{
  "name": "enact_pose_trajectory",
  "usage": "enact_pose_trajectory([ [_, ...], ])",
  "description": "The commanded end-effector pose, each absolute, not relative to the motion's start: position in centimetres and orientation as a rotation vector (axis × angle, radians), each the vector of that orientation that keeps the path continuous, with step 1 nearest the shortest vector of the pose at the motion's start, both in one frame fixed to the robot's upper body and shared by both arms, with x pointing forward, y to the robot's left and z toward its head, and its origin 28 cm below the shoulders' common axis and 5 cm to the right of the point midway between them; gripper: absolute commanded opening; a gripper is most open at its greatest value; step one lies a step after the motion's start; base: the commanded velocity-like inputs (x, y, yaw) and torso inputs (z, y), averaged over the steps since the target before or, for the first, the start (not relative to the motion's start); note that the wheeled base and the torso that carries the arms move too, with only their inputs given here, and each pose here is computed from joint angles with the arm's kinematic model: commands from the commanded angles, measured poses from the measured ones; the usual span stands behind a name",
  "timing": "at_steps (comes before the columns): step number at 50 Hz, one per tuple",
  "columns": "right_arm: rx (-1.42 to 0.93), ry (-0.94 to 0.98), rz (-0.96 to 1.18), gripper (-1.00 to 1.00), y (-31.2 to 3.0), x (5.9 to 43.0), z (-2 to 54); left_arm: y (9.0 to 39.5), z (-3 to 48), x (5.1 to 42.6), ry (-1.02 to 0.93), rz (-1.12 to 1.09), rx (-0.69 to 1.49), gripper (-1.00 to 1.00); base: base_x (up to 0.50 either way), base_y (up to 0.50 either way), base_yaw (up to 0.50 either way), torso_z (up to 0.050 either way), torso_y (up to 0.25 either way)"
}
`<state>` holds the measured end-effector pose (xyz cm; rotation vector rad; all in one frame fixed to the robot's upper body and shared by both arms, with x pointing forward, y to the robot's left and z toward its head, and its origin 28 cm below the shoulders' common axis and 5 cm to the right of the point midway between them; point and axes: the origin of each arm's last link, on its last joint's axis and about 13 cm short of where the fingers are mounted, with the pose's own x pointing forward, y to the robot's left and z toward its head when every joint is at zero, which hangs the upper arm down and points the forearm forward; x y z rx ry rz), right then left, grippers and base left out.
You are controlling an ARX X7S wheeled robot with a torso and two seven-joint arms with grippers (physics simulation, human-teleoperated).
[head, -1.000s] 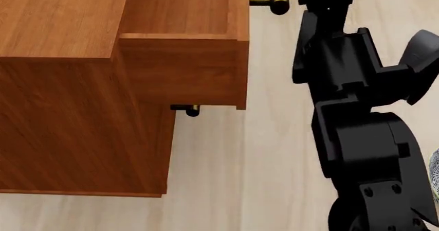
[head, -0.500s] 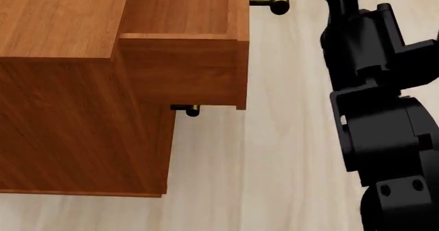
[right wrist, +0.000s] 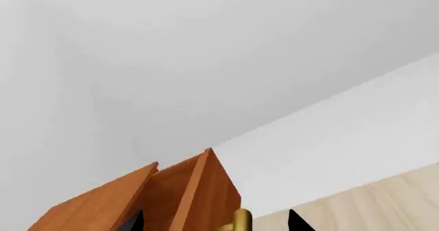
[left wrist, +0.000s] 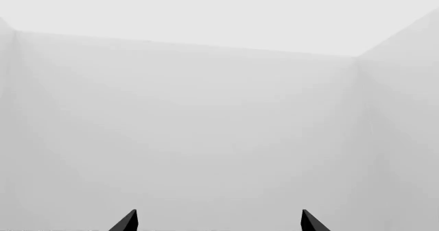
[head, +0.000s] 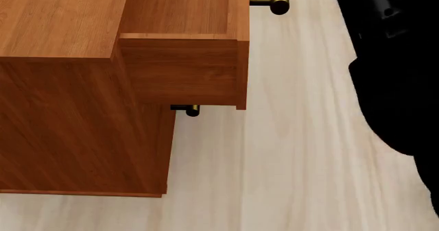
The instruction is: Close the bottom drawer of the cabinet and open the top drawer.
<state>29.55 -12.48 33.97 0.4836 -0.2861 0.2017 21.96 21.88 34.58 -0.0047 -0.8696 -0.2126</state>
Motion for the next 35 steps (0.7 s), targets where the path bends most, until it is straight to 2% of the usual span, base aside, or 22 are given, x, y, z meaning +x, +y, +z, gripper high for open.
enact_pose_trajectory([
  [1,0.167,-0.232,0.155,1.00,-13.9,29.4,37.3,21.8,34.2,22.1,-0.863,-0.215,-0.008,1.00,0.00,0.00,0.00,0.000,0.000],
  [14,-0.120,-0.127,0.209,1.00,-14.0,30.2,41.0,22.0,33.8,22.3,-0.857,-0.215,-0.016,1.00,0.00,0.00,0.00,0.000,0.000],
  [35,-0.406,-0.051,0.261,1.00,-13.6,31.1,44.5,22.1,33.7,22.4,-0.855,-0.211,-0.021,1.00,0.00,0.00,0.00,0.000,0.000],
])
